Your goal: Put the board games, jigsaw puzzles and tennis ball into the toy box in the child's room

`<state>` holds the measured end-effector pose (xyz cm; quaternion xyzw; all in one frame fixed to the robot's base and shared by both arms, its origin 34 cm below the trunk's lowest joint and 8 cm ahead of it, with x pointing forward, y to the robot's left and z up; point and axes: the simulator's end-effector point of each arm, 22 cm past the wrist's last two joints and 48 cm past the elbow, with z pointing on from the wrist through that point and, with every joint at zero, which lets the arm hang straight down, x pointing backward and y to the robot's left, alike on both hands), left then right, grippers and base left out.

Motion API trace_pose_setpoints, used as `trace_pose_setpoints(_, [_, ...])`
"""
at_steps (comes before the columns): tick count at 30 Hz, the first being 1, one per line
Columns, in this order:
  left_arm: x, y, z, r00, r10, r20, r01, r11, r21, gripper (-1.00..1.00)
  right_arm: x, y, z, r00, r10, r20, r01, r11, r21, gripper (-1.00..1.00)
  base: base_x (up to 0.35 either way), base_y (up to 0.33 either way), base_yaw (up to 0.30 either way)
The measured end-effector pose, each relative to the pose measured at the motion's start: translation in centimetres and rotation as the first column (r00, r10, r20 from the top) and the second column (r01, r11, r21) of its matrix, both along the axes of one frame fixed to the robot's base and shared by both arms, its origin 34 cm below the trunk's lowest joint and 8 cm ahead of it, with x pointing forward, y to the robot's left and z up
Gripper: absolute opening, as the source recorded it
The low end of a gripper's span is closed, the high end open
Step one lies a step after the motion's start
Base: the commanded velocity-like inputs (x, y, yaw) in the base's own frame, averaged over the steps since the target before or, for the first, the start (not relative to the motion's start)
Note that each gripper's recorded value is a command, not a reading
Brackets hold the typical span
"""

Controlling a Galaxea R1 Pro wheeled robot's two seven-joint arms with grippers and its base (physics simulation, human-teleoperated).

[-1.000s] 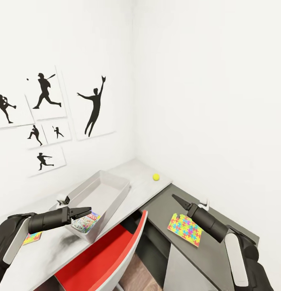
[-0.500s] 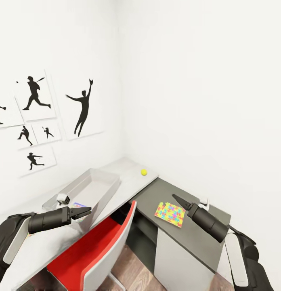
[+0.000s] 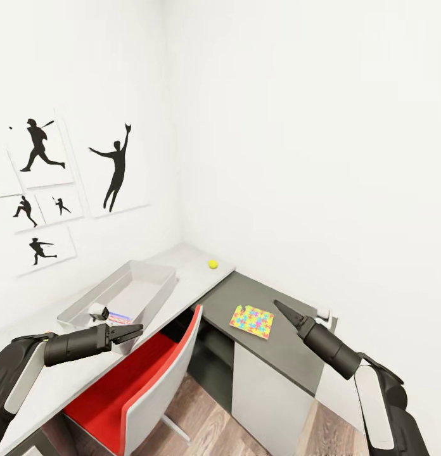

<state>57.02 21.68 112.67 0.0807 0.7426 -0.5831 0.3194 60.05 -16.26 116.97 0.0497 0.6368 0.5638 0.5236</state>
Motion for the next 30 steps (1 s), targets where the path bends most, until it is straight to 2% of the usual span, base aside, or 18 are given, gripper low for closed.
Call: trace_pose_setpoints(30, [0.18, 0.00, -0.68, 1.000, 0.000, -0.015, 0.000, 1.000, 0.000, 1.00, 0.34, -0.51, -0.77, 1.000, -0.014, -0.018, 0.014, 1.000, 0.009, 1.00, -0.002, 0.000, -0.255])
